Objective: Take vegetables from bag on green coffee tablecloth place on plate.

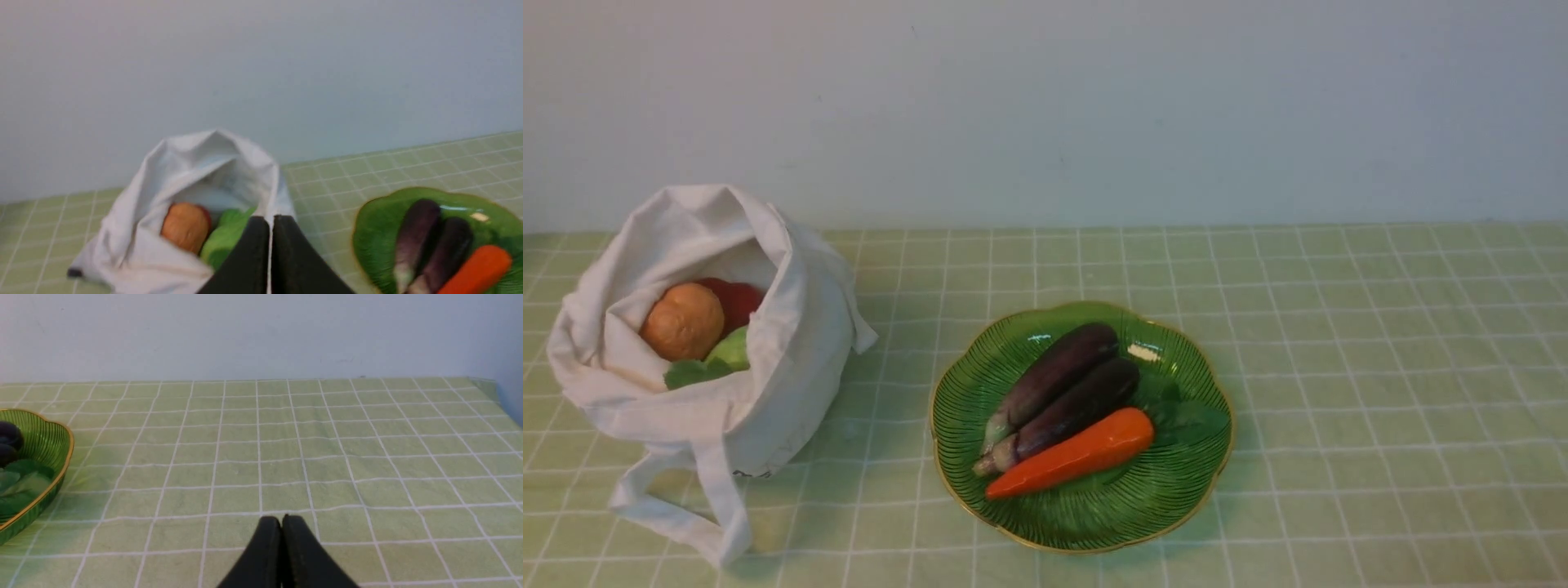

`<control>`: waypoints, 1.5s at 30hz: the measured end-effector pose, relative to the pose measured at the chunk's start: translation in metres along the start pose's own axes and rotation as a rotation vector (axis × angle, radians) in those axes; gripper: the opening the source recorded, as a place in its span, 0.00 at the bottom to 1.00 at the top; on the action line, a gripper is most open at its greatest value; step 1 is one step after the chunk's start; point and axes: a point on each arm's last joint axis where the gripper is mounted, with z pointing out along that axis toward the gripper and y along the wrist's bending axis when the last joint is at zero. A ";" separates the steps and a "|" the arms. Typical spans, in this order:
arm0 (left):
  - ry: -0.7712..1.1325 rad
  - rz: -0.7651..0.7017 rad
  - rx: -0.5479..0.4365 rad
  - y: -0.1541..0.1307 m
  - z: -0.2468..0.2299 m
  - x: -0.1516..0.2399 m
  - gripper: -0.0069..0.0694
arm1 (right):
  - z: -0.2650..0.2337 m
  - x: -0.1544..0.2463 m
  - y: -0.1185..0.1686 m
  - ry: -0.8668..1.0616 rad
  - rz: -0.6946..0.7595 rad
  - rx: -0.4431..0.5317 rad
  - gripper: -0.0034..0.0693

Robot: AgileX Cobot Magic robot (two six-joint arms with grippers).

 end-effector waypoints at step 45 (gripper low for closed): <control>0.140 -0.084 -0.095 0.005 0.017 0.133 0.08 | 0.000 0.000 0.000 0.000 0.000 0.000 0.03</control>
